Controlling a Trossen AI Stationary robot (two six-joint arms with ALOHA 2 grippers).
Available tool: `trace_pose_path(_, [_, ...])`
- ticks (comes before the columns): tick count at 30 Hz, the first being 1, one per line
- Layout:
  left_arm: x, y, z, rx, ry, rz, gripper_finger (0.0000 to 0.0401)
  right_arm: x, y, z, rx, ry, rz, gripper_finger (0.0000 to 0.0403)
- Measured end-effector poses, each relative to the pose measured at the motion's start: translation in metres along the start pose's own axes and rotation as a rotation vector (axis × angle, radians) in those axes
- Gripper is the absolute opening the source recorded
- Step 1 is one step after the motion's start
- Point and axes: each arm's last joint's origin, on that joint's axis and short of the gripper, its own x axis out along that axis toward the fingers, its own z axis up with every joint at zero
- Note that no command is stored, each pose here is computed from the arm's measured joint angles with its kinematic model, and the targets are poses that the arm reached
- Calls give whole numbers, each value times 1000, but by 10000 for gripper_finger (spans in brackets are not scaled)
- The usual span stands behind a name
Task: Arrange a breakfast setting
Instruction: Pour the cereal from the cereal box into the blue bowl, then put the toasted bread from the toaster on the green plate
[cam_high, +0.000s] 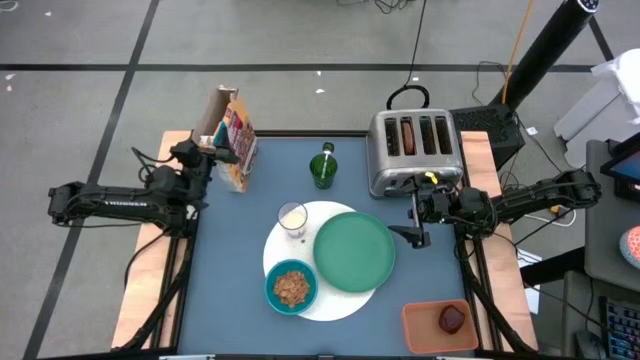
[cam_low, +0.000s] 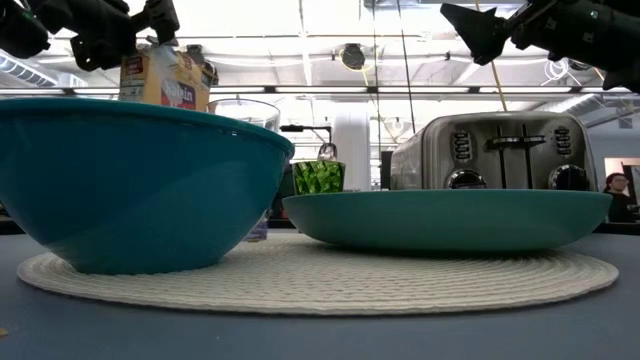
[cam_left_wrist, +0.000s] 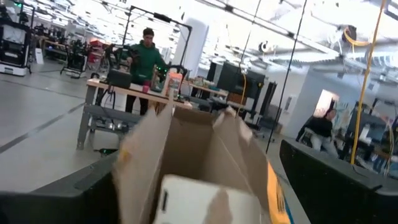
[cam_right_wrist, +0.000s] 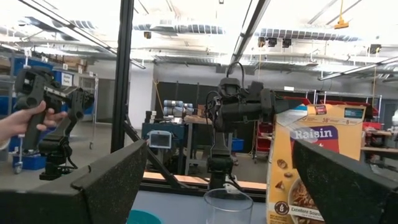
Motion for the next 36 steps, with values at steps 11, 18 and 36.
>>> trace_pose_path(11, [-1,4,15,-48,-86,-7,372,0,0,0,-13,0,0,393])
trace_pose_path(18, [2,0,30,-45,-103,-1,372,0,0,0,-13,1,0,393])
trace_pose_path(36, [-8,-38,93,134,-45,-286,372,0,0,0,-2,0,0,393])
